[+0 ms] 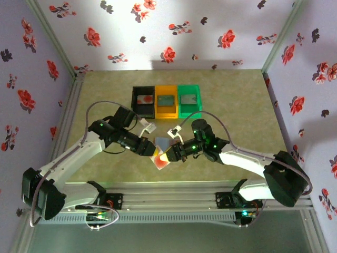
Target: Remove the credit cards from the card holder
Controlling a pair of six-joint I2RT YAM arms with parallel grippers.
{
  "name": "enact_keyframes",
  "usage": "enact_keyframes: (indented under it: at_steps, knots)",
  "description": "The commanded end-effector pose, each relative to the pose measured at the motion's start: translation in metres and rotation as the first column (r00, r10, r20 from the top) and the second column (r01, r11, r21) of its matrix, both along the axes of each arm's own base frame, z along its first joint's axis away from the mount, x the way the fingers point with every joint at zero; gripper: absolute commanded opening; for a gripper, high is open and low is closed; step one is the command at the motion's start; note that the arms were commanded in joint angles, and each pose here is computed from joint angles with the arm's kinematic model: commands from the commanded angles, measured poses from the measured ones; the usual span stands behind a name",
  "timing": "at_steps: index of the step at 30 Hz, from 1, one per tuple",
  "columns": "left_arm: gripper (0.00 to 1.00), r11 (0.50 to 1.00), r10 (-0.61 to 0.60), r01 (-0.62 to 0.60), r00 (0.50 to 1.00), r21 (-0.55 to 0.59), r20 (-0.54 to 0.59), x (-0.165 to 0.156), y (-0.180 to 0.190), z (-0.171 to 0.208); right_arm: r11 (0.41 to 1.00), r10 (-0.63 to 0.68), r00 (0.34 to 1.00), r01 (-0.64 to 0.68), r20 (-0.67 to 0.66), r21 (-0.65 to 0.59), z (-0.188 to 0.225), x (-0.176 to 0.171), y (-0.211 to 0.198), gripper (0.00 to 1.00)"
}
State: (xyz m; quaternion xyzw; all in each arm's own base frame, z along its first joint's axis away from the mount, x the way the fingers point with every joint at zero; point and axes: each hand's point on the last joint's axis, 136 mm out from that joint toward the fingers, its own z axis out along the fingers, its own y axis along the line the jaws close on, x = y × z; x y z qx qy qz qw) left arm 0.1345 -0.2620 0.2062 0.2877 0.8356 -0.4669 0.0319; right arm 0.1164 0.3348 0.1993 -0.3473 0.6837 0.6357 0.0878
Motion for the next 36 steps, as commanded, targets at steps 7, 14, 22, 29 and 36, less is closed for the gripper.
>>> enact_keyframes:
  at_steps: [7, 14, 22, 29, 36]
  knots:
    - [0.0, 0.999, -0.012, 0.013, 1.0, -0.039, 0.017, -0.008, 0.001, 0.007, 1.0, -0.024, 0.994, 0.025, 0.104, -0.01, 0.003, 0.001, -0.003, 0.29]
    - [0.0, 0.982, 0.187, -0.183, 0.978, -0.052, 0.09, 0.026, 0.014, 0.011, 0.944, -0.315, 0.922, 0.329, 0.226, -0.022, 0.011, 0.048, -0.029, 0.64]
    - [0.0, 0.882, 0.471, -0.467, 0.864, -0.063, 0.18, 0.077, 0.044, 0.009, 0.82, -0.562, 0.783, 0.57, 0.267, 0.055, 0.029, 0.082, -0.065, 0.77]
    - [0.0, 0.737, 0.661, -0.675, 0.708, -0.038, 0.251, 0.147, 0.075, 0.008, 0.673, -0.718, 0.628, 0.736, 0.299, 0.071, 0.043, 0.103, -0.099, 0.98]
    - [0.0, 0.646, 0.713, -0.763, 0.608, 0.01, 0.351, 0.226, 0.088, 0.019, 0.547, -0.79, 0.474, 0.831, 0.39, 0.098, 0.069, 0.108, -0.134, 0.99]
